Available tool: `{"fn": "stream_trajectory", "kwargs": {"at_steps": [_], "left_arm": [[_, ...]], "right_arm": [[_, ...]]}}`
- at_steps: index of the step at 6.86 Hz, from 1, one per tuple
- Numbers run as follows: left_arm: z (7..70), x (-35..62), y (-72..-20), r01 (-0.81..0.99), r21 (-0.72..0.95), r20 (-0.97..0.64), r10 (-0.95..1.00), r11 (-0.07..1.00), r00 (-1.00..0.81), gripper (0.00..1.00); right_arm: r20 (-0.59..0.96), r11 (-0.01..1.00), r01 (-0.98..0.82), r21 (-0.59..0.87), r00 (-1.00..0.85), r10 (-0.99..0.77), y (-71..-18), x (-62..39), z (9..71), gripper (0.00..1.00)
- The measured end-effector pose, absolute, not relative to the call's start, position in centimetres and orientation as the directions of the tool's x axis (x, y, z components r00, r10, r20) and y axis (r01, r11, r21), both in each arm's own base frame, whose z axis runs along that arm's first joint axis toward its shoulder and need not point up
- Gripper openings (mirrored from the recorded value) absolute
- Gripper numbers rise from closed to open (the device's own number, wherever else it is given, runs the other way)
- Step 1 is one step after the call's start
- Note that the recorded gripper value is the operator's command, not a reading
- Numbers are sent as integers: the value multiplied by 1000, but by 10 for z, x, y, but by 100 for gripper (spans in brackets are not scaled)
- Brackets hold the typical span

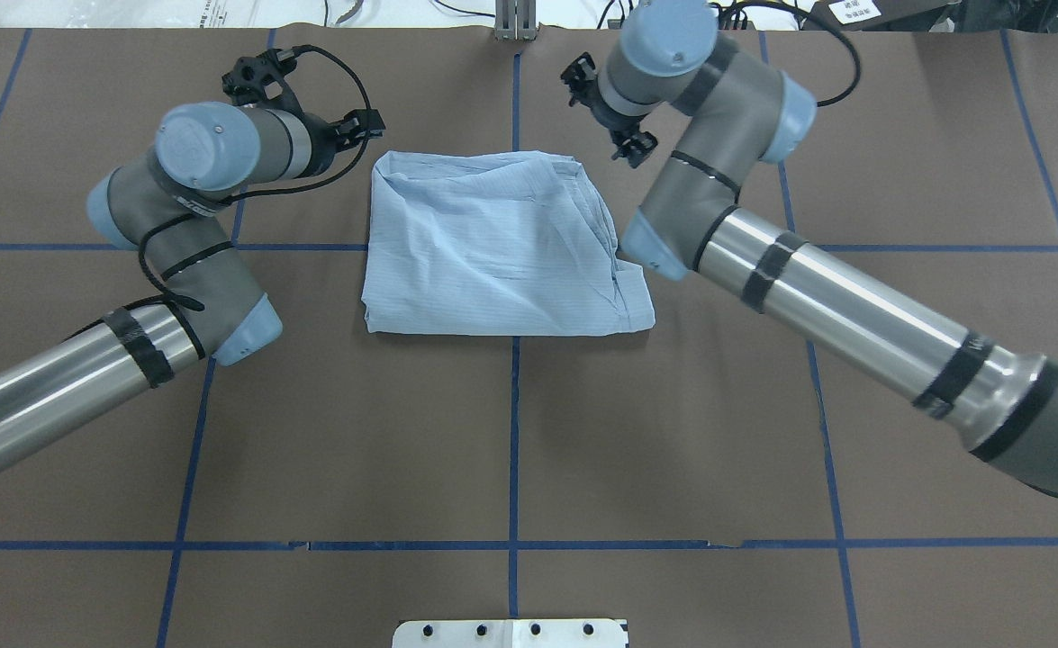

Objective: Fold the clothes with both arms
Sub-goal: 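Release the shirt with both grippers and raise them away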

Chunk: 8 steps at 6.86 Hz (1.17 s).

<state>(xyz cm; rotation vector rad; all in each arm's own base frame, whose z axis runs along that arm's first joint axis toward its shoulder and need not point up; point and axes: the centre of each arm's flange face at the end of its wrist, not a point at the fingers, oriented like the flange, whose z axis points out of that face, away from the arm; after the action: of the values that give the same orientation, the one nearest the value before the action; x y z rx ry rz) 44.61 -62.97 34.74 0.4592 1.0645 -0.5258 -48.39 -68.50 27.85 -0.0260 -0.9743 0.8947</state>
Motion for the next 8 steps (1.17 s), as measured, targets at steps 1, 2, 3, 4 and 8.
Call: {"fn": "stream_trajectory", "kwargs": {"at_steps": [1,2,3,4,8], "left_arm": [[355,408,-627,541,171,-899,-94,823,427,100],[368,360,-624,474,246,-884,-4,845,467,100],[391,308,-619,404,316,-857,76,858,509,100],[423,246,-616,313,400,-812,175,862,557,100],[546,27,-582,2,641,-565,471,768,677,100]], "right_arm": [[714,726,-590,-352,333,616,-685,-421,318,100],[718,794,-531,-297,424,552,-683,-346,355,100],[721,854,-466,-233,506,473,-674,-272,388,100],[721,909,-383,-161,584,374,-657,-193,426,100],[687,996,-84,19,725,48,-604,37,527,100]]}}
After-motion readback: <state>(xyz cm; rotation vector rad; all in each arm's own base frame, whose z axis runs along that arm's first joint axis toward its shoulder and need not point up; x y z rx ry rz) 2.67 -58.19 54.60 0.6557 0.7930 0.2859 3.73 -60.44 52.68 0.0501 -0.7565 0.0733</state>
